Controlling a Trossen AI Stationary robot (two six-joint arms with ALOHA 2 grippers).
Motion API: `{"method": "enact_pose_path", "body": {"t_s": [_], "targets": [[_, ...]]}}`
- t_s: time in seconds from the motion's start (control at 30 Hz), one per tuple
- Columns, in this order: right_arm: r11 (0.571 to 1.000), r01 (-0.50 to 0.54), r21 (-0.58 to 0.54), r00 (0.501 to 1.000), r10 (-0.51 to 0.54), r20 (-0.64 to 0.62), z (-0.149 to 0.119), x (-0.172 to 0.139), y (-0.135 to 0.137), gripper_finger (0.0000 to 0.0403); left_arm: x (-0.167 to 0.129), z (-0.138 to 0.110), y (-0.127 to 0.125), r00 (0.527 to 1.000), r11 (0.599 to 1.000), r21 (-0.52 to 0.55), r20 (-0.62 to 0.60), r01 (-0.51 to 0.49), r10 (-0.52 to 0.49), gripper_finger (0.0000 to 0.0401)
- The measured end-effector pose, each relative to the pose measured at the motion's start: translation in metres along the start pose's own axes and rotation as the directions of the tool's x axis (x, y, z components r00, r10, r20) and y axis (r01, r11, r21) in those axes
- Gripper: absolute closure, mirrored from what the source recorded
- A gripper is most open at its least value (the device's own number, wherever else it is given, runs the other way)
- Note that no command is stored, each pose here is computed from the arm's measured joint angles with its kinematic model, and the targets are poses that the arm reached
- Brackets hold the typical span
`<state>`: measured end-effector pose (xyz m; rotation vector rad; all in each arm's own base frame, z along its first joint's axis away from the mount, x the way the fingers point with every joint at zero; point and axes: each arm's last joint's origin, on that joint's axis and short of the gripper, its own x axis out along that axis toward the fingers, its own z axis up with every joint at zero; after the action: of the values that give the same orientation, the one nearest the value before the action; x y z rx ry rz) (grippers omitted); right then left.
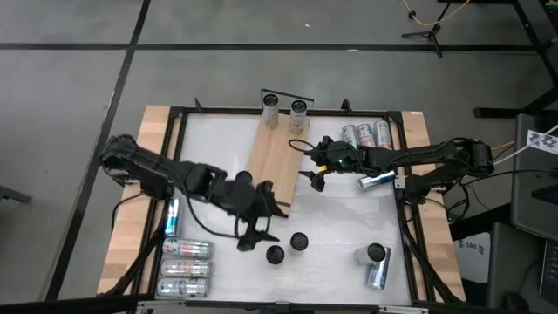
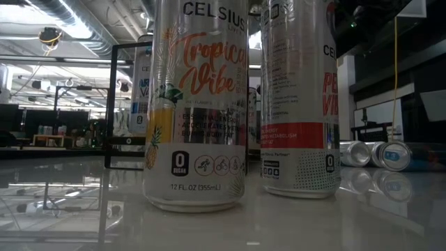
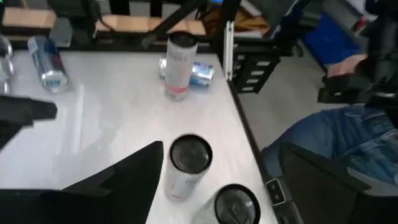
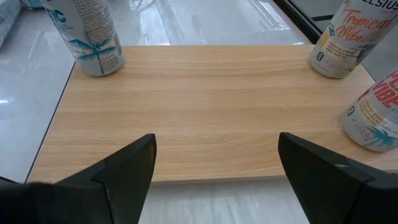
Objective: Place canned beverage on shelf
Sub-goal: Put the bottom center orange soda can on the shelf aligned with the other orange soda can
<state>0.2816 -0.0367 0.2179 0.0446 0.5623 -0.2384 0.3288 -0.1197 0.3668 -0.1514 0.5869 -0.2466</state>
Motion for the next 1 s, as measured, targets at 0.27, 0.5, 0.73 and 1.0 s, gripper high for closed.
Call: {"method": "enact_pose_path", "body": {"t_s": [0.27,0.5,0.73,1.0], "targets": [[1.000,-0.001,0.000,1.000,0.001,0.000,0.000,0.000,0.000,0.0070,0.017,-0.017,-0.035,0.997,0.994,-0.098,-0.053,0.048,-0.053,0.0059],[1.000,-0.001,0.001,1.000,0.001,0.000,0.000,0.000,0.000,0.0070,0.022,-0.030,-0.057,0.996,0.985,-0.171,-0.081,0.009,-0.024,0.0058],[1.000,-0.001,0.002,1.000,0.001,0.001,0.000,0.000,0.000,0.0070,0.016,-0.044,-0.070,0.978,0.965,-0.156,-0.063,-0.209,0.201,0.0058],[1.000,-0.001,0.002,1.000,0.001,0.000,0.000,0.000,0.000,0.0070,0.035,-0.058,-0.078,0.961,0.952,-0.136,-0.086,-0.273,0.263,0.0058]]}}
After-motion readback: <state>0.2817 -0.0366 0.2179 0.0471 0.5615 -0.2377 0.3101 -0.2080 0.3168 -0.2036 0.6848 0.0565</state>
